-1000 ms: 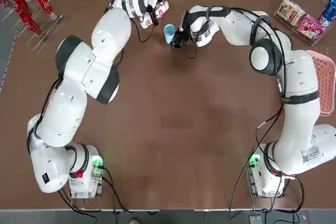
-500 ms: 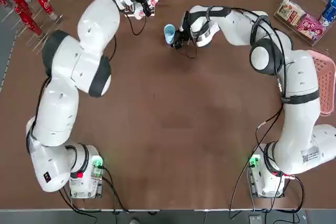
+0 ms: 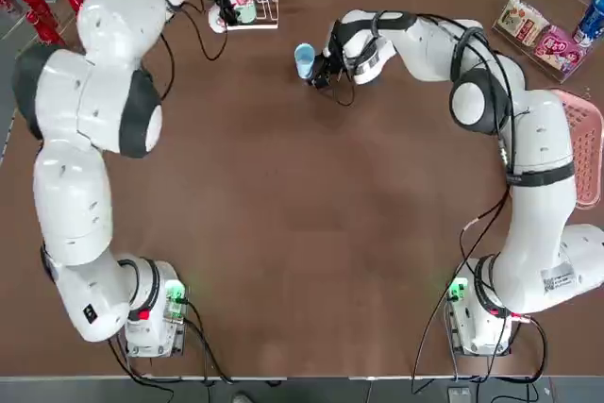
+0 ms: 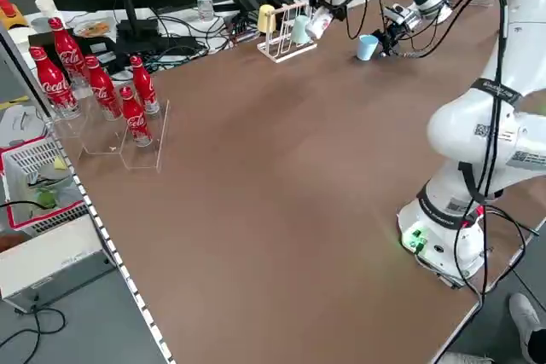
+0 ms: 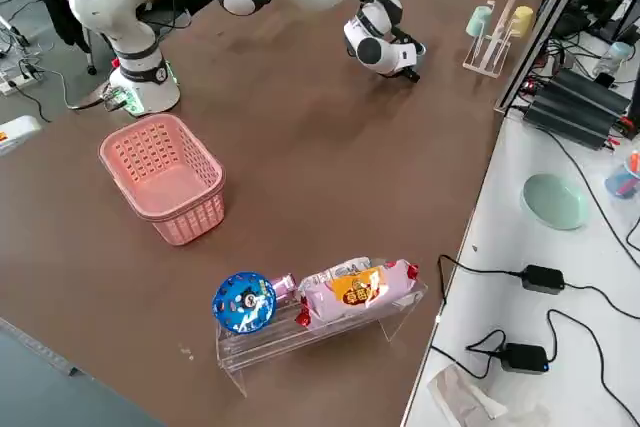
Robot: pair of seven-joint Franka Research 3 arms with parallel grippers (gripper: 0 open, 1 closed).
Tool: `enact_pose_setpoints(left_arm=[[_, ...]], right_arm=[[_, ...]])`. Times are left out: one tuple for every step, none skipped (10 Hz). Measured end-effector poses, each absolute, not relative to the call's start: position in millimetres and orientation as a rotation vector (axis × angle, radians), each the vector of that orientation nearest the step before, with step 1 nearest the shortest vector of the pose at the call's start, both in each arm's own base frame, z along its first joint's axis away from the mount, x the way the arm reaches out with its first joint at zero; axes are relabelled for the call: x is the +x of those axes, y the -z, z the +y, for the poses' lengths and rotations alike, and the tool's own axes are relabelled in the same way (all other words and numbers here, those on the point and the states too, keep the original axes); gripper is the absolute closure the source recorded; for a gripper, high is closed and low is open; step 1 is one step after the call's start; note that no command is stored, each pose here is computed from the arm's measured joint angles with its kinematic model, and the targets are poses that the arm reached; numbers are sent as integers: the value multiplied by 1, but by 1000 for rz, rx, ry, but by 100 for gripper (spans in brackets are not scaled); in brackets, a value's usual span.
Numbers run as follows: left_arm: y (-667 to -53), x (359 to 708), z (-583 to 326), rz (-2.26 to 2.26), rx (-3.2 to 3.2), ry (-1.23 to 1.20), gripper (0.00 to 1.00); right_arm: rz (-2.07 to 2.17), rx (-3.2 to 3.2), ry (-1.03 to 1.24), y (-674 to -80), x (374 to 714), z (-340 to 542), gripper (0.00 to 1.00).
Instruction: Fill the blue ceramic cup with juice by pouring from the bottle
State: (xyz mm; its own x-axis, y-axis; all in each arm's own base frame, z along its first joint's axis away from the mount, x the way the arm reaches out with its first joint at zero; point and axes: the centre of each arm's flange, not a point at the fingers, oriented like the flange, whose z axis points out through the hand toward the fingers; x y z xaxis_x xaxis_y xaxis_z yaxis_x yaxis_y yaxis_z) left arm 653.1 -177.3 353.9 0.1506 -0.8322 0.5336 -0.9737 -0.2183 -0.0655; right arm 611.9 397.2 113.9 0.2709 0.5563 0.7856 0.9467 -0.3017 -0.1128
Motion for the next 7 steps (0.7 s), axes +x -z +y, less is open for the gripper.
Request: enact_pose_setpoints(left_arm=[[-351,648,-156,-1718,2100,-686,57],[-350,646,-138,-1700,2053,-682,57],[-351,646,-116,-1681,2011,-683,57],[-351,645,-92,-1652,1975,-689,57],[-349,643,-64,-1633,1940,-707,57],[-344,641,-38,-1623,1899,-743,57],[-337,639,-10,-1611,1851,-782,57]], right_arm=[[-1334,-1960,860,-114,612,394,0],[-1317,-1960,859,-116,613,390,0],[-1300,-1960,862,-120,615,385,0],[-1289,-1963,869,-124,617,378,0],[-1282,-1967,875,-130,620,370,0],[-1275,-1969,880,-138,622,361,0],[-1279,-1969,886,-145,624,350,0]])
